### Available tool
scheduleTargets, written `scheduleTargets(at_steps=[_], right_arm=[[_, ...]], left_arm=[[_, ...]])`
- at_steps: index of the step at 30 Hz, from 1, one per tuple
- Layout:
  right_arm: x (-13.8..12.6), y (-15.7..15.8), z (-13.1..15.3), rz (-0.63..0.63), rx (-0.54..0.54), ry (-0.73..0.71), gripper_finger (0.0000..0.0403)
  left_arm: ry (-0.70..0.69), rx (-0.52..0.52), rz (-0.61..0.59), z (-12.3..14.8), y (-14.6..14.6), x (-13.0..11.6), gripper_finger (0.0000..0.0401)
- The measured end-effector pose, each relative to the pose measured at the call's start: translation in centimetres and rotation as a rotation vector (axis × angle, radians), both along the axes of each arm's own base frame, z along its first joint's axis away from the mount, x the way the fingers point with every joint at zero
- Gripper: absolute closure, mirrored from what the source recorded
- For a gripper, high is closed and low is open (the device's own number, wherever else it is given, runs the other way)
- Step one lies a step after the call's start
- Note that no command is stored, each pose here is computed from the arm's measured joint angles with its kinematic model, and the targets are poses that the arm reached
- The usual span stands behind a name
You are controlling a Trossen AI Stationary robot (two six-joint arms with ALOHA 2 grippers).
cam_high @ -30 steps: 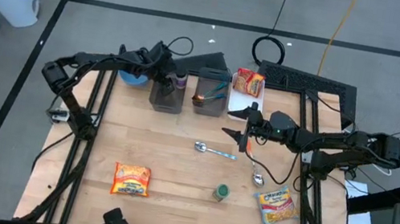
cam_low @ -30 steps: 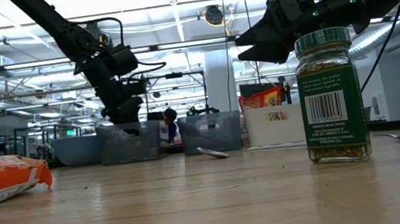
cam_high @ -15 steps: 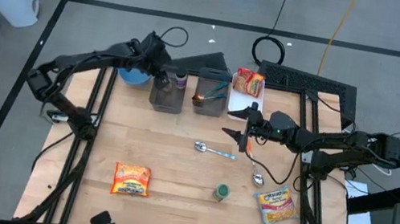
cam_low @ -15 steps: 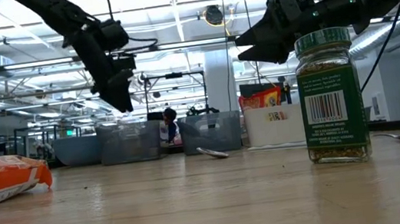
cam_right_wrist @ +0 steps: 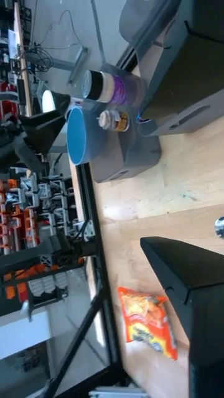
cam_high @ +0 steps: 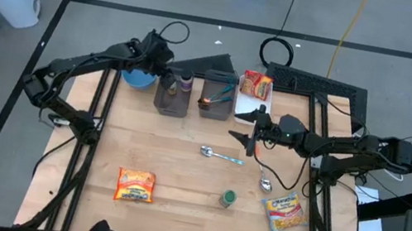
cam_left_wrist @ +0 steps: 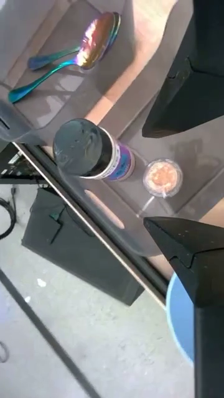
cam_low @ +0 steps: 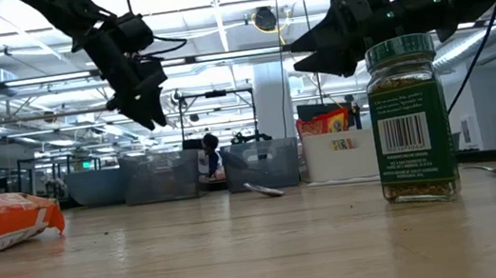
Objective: Pick & Place Food Item
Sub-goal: Put the white patterned spoon into the right black bin
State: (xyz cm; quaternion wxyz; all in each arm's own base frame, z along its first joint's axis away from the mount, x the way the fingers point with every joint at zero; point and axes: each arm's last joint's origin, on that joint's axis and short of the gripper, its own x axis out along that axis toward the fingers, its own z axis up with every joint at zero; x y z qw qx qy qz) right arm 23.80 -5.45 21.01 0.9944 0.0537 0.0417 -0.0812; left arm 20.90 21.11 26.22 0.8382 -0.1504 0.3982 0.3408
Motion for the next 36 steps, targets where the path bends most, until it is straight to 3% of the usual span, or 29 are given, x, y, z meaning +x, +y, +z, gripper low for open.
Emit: scheduleTargets(at_steps=[4,8,14,19,28,36], right_arm=[[0.0,0.0,0.1,-0.002,0.035,-0.014,0.0085],[0.0,0.0,0.0,-0.001,0.047,-0.011,0.0085],[0.0,0.0,0.0,-0.001,0.045,-0.008,0.0085],[0.0,0.0,0.0,-0.001,0.05,-0.009,0.0085],[0.1,0.0,0.3,-0.002,0.058,-0.044,0.0085],[1.3,0.4,-0.5,0.026,0.136,-0.106,0.0085]], left_arm=[[-0.049,-0.057,-0.016,0.5,-0.8,0.0,0.0171],[-0.142,-0.05,-0.084,2.4,-2.4,-0.2,0.0171],[-0.288,0.046,-0.187,6.4,-6.6,-0.6,0.0171],[-0.388,0.092,-0.315,7.9,-10.6,-1.1,0.0171],[-0.568,0.075,-0.466,4.2,-15.6,-2.3,0.0171],[-0.751,0.056,-0.608,-0.2,-18.9,-2.5,0.0171]])
